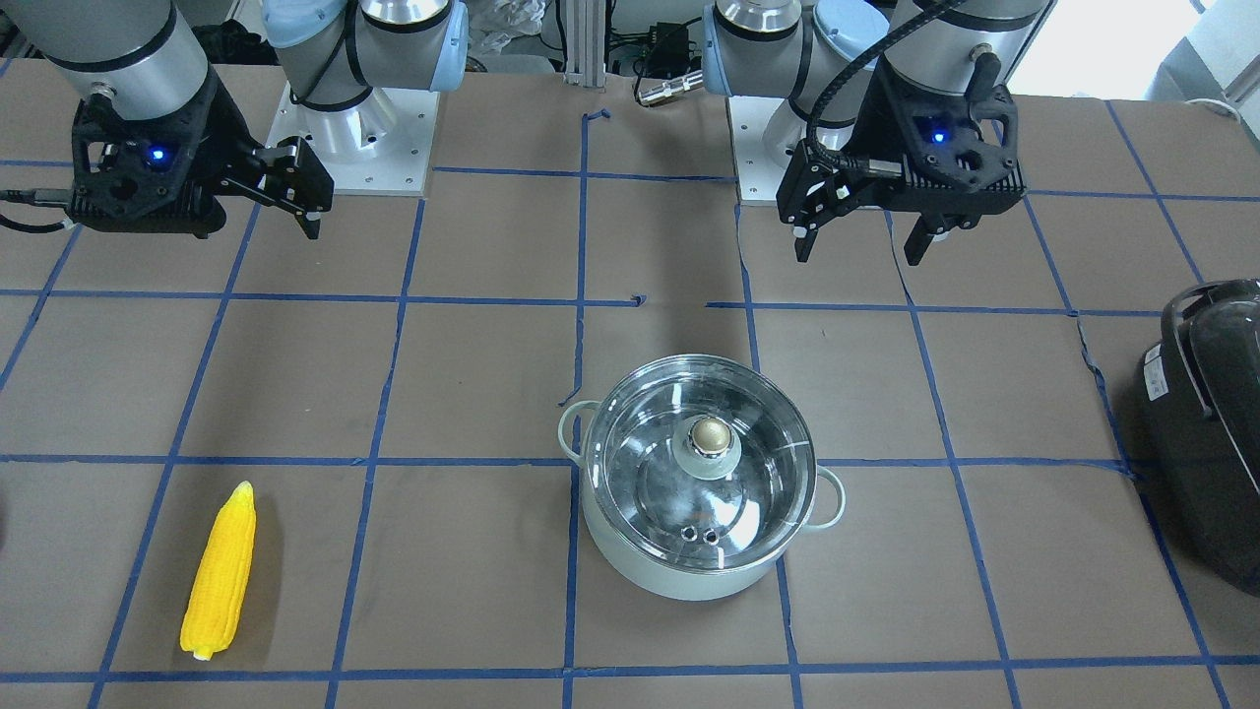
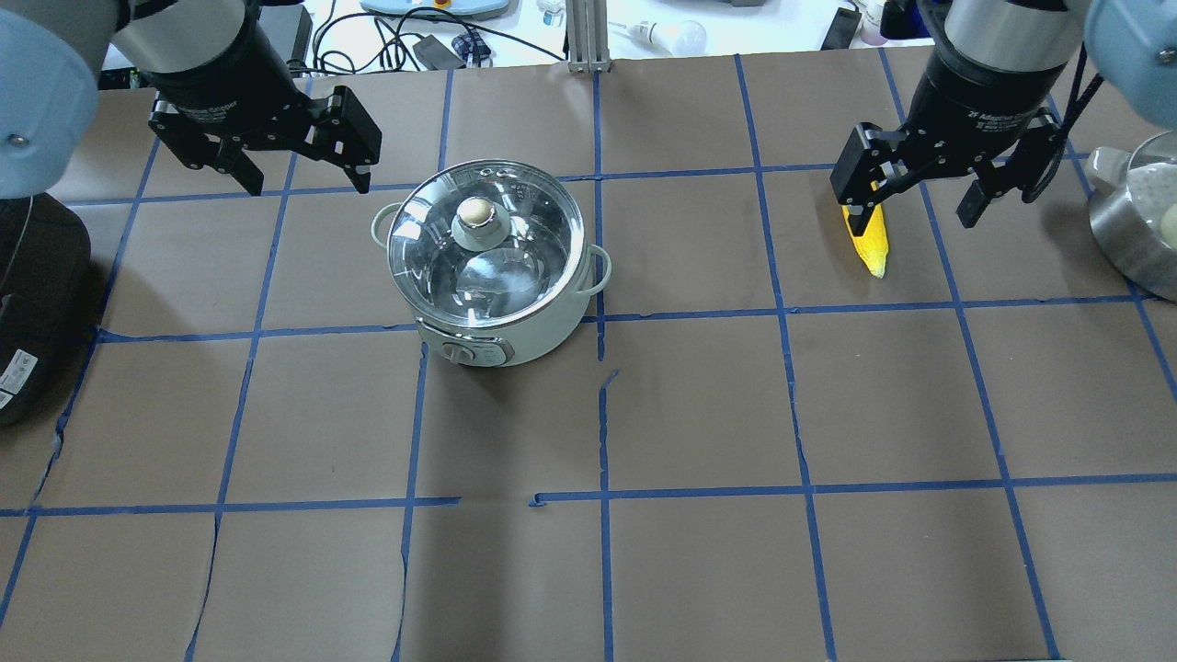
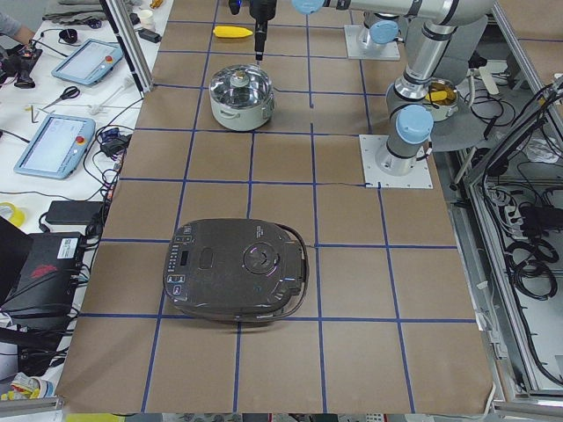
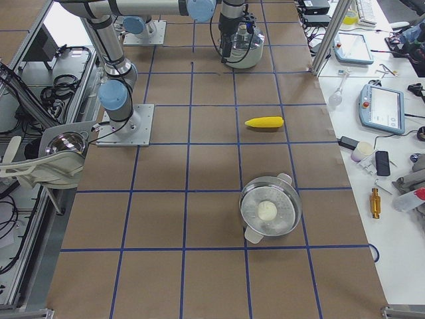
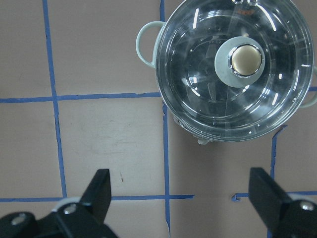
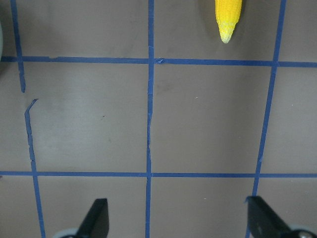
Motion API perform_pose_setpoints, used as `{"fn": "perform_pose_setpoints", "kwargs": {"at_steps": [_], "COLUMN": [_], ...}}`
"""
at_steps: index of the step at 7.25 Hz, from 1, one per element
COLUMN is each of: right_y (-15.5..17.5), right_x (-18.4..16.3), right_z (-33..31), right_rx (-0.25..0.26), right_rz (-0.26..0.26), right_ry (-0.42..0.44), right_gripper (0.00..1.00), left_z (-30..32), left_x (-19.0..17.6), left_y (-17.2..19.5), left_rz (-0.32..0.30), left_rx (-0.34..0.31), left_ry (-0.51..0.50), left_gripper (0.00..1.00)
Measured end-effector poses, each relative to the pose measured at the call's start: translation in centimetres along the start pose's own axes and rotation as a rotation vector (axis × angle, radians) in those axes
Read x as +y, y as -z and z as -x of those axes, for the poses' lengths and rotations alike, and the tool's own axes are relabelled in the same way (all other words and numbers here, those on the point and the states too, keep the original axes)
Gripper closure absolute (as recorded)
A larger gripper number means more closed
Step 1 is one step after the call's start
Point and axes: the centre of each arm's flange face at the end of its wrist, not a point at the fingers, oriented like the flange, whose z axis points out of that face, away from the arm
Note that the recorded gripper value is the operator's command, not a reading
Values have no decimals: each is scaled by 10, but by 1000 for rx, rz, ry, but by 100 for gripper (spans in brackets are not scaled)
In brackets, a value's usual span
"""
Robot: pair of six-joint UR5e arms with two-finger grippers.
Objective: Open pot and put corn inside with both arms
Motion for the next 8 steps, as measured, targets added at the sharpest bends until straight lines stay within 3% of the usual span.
{"fn": "perform_pose_setpoints", "kwargs": {"at_steps": [8], "right_y": [-1], "right_x": [-2], "right_z": [1], "right_rx": [-14], "right_rz": [2], "right_ry": [-1], "right_gripper": [0], "left_z": [-3], "left_x": [-2], "left_y": [-2], "left_rz": [2], "left_rx": [2], "left_ry": [-5], "left_gripper": [0]}}
